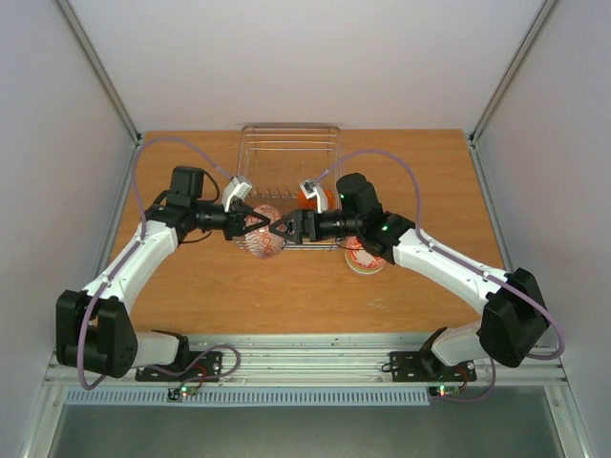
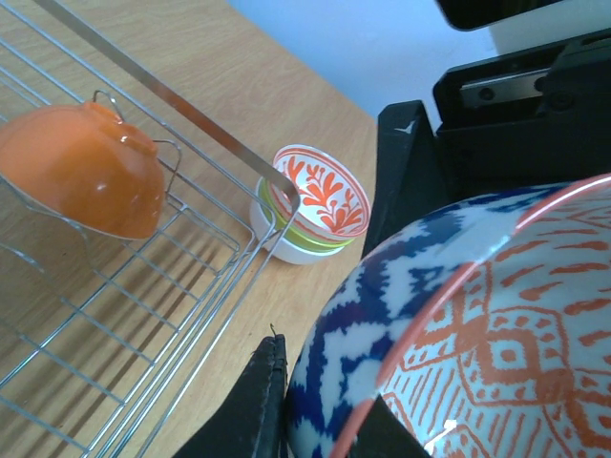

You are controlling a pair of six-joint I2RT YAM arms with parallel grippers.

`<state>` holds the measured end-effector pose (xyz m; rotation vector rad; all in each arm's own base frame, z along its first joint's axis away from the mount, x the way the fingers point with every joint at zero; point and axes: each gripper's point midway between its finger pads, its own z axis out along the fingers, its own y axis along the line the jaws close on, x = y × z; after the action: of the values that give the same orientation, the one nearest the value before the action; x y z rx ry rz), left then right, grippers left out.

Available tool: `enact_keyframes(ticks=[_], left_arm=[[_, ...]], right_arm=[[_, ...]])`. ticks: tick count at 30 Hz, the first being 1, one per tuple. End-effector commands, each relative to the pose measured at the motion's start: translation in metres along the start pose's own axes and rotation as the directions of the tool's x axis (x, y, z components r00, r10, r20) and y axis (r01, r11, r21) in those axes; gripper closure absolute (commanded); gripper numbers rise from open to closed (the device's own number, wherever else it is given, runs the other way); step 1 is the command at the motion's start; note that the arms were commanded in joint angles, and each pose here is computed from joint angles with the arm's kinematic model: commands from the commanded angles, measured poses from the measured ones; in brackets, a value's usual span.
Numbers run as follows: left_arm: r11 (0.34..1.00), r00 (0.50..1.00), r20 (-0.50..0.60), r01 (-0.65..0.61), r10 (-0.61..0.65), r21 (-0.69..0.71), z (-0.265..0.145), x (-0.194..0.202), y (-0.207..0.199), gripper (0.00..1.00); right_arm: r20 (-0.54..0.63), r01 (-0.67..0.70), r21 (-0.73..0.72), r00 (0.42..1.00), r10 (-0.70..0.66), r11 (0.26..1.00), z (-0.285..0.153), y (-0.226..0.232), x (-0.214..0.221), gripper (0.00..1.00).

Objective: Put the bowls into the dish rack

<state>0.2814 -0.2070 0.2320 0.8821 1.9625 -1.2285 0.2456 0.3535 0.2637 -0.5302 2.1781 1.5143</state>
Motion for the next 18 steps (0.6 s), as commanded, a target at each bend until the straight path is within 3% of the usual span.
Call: enact_keyframes(ticks=[1,7,11,14,18], left_arm=[[0.995,0.999,0.035,-0.028,0.025,0.091,0.0,-0.007,-0.012,1.0],[0.992,0.999,0.039,-0.03,0.025,0.119,0.0,-0.007,-0.016,0.99],[0.995,0.998,0.04,-0.043,0.039,0.093,-0.001,-0.007,-0.014,1.0],[0.995,0.998,0.042,-0.043,0.039,0.086,-0.001,-0.008,-0.014,1.0],[0.996,0.998,0.043,-0.04,0.036,0.085,-0.001,-0.009,-0.014,0.99]], right_arm=[[-0.001,0.007,-0.085,1.0,-0.007,0.996,0.003,0.015,-0.005,0.09],[-0.022,-0.006,-0.164,1.0,0.002,0.986,0.007,0.025,-0.004,0.12],[-0.041,-0.015,-0.211,0.999,0.007,0.977,0.007,0.03,-0.002,0.21],[-0.045,-0.01,-0.232,0.999,0.0,0.973,0.007,0.033,0.0,0.36],[-0.046,-0.002,-0.235,0.999,-0.009,0.972,0.007,0.033,0.0,0.67]])
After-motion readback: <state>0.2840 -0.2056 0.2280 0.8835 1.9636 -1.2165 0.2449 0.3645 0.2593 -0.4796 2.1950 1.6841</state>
